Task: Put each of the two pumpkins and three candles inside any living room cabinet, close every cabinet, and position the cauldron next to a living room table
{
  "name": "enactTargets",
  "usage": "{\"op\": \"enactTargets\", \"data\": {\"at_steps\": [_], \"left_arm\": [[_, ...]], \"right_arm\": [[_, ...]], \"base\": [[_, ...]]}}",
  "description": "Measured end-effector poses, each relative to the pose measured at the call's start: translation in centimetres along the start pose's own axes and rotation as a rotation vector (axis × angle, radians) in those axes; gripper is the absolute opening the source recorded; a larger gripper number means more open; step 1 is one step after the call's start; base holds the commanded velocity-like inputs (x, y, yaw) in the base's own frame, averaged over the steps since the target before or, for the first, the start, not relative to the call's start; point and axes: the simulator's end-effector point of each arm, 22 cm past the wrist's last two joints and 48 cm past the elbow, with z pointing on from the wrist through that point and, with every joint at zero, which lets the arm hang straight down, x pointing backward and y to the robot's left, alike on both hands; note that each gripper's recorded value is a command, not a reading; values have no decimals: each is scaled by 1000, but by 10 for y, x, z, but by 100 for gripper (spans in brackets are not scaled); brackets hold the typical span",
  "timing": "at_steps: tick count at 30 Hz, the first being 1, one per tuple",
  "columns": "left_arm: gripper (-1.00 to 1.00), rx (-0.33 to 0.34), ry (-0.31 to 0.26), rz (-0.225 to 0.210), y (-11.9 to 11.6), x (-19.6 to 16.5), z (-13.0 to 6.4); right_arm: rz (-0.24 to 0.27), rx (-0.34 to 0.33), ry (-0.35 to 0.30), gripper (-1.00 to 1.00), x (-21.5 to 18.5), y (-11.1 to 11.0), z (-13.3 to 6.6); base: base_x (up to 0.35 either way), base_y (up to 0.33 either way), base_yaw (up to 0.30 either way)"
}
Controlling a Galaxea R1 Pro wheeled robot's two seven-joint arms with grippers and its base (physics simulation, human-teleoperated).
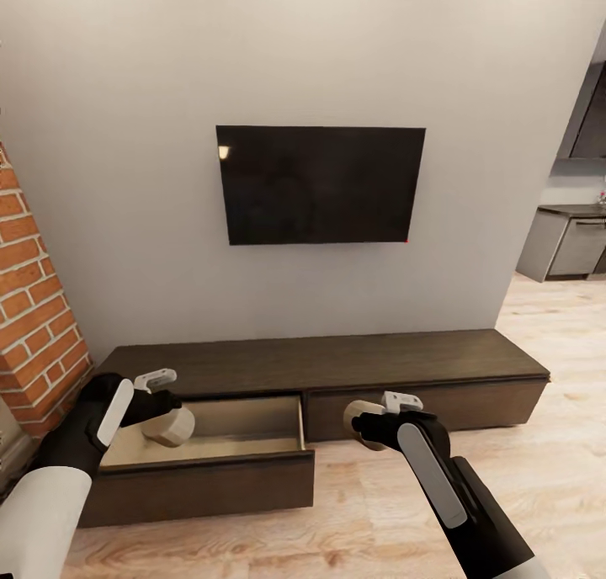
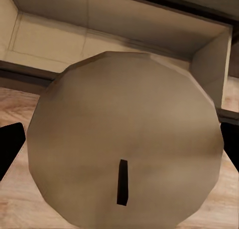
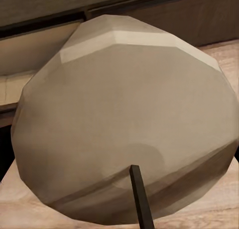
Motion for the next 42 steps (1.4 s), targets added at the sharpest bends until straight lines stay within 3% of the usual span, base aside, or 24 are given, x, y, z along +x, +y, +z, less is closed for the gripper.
{"op": "enactTargets", "data": {"at_steps": [9, 16, 20, 24, 27, 28, 29, 33, 36, 42], "left_arm": [[-100, -5, 2, 2, 1, 1, 0], [-100, -3, 10, -1, 1, 3, 2], [-100, -3, 14, -1, 1, 5, 3], [-100, 0, 17, 1, -1, 6, 4], [-100, 0, 18, 1, -1, 6, 5], [-100, 1, 18, 1, -2, 6, 5], [-100, 2, 18, 1, -2, 6, 5], [-100, 4, 19, 2, -4, 7, 5], [-100, 5, 20, 2, -5, 7, 5], [-100, 6, 22, 14, -8, 8, 6]], "right_arm": [[-2, -4, 1, -100, 1, 2, 0], [-7, -3, 1, -100, 1, 3, 0], [-35, -11, 8, -100, 6, 12, 0], [-53, -74, 16, -100, 14, 50, -4], [-70, -121, 40, -100, 25, 93, -6], [-54, -146, 50, -100, 27, 106, -6], [-75, -126, 58, -100, 23, 113, -2], [-105, -109, 62, -100, -20, 135, 7], [-71, -163, 107, -100, -46, 152, 7], [-10, -135, 224, -100, -60, 146, 19]], "base": [[54, 259, -9], [185, -36, 0], [178, -138, 0], [51, -42, 0], [16, -13, 0], [7, -6, 0], [6, -5, 0], [2, -2, 0], [0, 0, 0], [0, 0, 0]]}}
